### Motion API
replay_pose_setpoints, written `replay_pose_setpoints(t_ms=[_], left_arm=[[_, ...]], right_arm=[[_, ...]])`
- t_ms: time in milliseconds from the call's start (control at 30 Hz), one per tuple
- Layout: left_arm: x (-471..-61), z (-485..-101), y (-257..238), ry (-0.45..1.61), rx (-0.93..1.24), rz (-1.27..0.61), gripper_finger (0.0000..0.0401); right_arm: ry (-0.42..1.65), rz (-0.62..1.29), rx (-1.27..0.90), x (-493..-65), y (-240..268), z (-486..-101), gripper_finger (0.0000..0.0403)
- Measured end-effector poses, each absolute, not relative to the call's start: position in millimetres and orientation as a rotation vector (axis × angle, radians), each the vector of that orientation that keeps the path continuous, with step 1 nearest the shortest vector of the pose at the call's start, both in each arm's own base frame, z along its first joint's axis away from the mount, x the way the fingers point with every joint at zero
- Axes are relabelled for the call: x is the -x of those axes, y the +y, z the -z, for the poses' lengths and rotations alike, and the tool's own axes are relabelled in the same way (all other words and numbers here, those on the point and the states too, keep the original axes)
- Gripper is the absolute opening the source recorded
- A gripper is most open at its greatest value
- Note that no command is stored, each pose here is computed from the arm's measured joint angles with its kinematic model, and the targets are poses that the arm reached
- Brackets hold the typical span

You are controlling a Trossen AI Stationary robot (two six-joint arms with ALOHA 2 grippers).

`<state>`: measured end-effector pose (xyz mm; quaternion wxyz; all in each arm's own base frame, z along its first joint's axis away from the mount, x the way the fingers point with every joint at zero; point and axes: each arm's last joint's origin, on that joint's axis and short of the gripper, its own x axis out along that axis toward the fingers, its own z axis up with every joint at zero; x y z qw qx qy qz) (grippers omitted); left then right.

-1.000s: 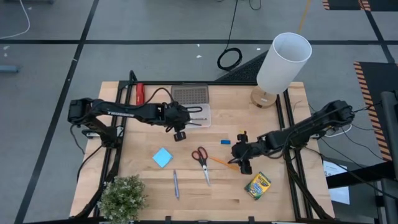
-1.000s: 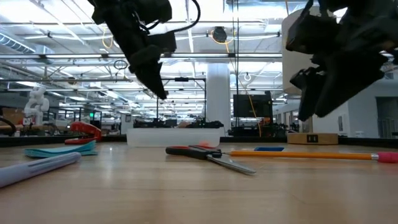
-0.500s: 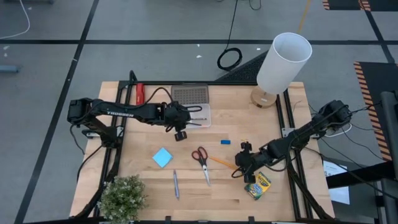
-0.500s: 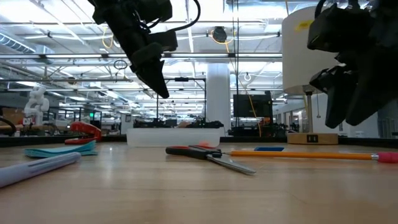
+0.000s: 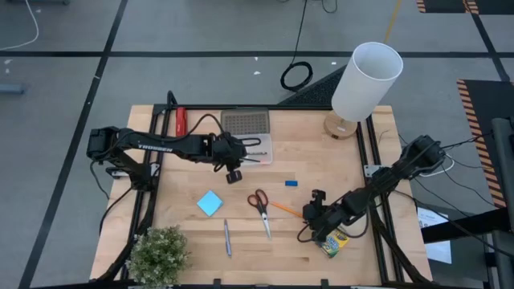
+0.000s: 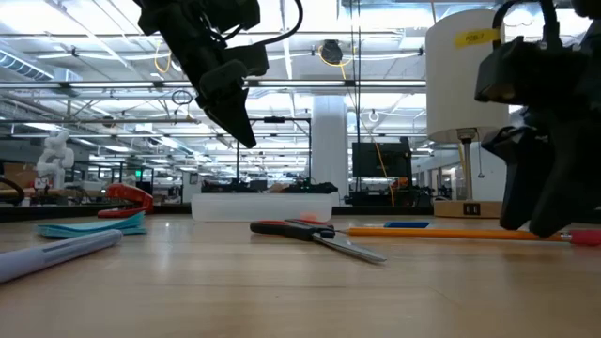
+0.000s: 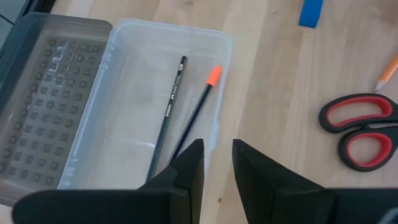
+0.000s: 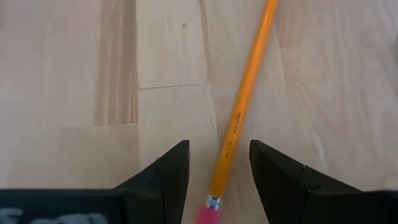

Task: Pack school essentials
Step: Put the orange pencil into the black supply box

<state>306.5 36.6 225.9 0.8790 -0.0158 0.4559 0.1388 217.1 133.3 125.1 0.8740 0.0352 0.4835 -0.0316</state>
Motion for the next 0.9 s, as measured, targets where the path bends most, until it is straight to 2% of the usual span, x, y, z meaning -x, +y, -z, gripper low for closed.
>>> replay_pose_setpoints(t_ms=[400, 900], left_arm=[[-307, -226, 36, 0.952, 0.017, -0.28, 0.0088], [-307, -226, 36, 0.952, 0.017, -0.281, 0.0088]], right_arm=[[1.032, 0.131, -0.12, -222, 124, -120, 0.0149], [1.086, 0.187, -0.18, -213, 114, -109, 0.0036]])
